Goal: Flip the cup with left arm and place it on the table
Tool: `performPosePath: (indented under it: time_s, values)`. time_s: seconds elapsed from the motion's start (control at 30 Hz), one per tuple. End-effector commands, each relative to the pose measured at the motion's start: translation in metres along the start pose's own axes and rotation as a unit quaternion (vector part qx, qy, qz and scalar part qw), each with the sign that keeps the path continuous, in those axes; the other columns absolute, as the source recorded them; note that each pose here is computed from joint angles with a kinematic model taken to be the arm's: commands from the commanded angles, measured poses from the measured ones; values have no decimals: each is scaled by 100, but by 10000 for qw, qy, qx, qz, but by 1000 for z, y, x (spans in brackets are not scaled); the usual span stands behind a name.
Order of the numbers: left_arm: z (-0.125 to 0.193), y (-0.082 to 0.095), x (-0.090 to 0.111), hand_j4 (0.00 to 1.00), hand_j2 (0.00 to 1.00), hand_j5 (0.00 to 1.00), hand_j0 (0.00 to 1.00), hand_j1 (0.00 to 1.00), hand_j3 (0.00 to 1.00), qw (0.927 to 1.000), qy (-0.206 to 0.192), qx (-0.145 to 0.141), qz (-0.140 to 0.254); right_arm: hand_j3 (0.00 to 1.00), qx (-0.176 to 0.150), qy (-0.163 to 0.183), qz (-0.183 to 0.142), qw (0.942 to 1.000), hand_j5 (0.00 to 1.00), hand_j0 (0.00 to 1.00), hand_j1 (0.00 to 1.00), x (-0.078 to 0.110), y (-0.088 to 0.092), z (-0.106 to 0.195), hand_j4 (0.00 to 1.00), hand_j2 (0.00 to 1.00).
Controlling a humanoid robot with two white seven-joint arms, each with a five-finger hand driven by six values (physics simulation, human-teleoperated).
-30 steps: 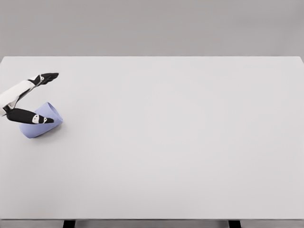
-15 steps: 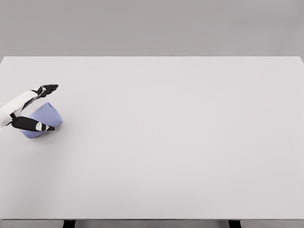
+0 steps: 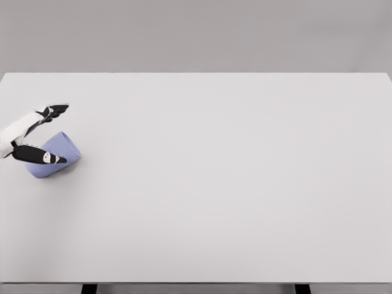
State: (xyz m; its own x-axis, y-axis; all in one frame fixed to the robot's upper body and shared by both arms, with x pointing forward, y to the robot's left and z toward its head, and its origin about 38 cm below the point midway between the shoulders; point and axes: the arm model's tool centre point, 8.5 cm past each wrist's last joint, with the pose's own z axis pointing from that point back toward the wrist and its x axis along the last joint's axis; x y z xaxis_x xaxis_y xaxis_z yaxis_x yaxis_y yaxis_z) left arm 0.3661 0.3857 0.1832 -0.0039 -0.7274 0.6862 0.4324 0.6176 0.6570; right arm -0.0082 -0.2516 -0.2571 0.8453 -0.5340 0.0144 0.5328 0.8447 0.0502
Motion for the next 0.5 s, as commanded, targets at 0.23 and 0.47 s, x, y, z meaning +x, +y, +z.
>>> performPosePath:
  time_s: [0.23,0.47]
  values:
    - [-4,-13,-6,100,100,100,100,100,100,9997,185,-36,128,100,1,0,1,10000,100,100,100,0,0,0,100,100]
    - [-11,-25,-7,100,100,100,100,100,100,9992,339,-104,202,100,1,0,1,10000,100,100,100,0,0,0,100,100]
